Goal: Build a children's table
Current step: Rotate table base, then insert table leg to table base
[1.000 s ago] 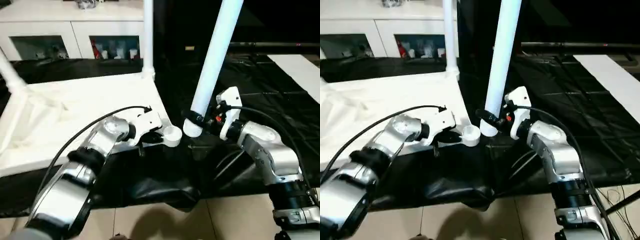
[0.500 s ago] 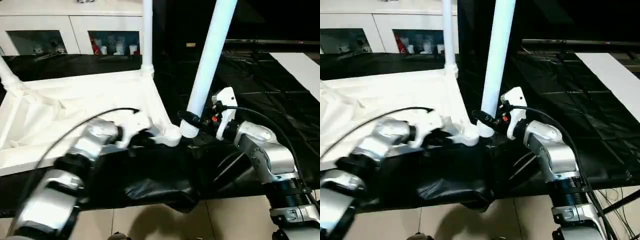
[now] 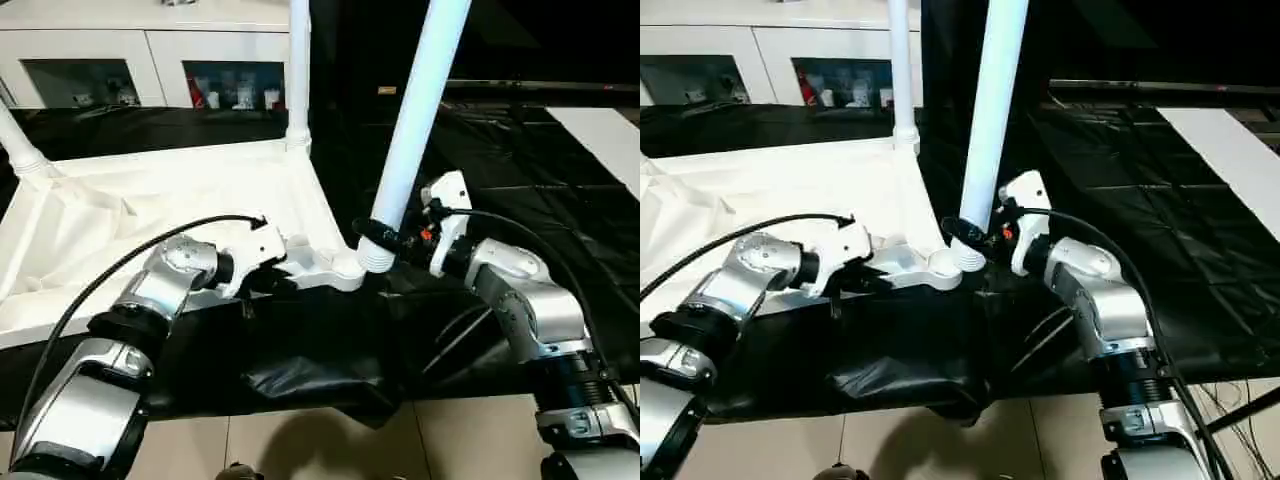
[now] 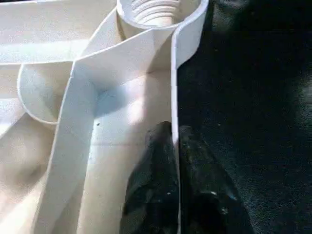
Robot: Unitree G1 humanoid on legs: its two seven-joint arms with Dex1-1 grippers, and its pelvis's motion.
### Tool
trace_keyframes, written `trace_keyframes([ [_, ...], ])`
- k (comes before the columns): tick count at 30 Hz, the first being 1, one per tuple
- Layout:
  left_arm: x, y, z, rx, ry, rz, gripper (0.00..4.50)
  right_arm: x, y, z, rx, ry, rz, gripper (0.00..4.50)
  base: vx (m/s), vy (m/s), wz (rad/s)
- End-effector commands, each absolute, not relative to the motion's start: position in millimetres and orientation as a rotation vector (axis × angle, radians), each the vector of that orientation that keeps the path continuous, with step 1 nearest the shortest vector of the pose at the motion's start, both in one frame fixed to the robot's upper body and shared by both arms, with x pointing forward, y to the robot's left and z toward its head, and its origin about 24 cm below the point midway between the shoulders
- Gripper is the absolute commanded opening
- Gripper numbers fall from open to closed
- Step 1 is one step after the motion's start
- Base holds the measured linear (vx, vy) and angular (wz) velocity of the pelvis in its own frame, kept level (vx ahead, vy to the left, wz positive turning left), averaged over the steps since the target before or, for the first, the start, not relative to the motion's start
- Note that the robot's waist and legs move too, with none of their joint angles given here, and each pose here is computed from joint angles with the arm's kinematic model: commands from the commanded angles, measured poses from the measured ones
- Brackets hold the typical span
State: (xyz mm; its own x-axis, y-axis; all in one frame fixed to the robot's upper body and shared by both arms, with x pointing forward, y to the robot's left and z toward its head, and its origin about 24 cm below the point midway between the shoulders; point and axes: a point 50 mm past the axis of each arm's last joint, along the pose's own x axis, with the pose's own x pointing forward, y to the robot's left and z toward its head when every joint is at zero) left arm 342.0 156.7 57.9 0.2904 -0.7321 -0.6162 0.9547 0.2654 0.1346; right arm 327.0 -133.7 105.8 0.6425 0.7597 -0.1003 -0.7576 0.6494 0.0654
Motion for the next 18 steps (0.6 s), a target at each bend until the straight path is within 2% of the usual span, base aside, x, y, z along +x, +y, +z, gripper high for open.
trace_keyframes([
  [1,334.4,151.0,48.7,0.481,0.483,-1.242,0.0,330.6,-132.2,109.4,0.026,0.105,0.858,1.87,0.0,0.0,0.0],
  [7,322.1,138.8,37.5,0.424,0.485,-1.287,0.0,337.9,-124.3,97.7,0.081,0.158,0.862,1.87,0.0,0.0,0.0],
  [13,319.6,131.3,34.4,0.411,0.468,-1.273,0.0,340.1,-118.8,89.0,0.061,0.229,0.897,1.87,0.0,0.0,0.0],
  [18,317.7,134.8,38.2,0.424,0.466,-1.265,0.0,341.4,-114.8,81.3,0.023,0.303,0.93,1.87,0.0,0.0,0.0],
])
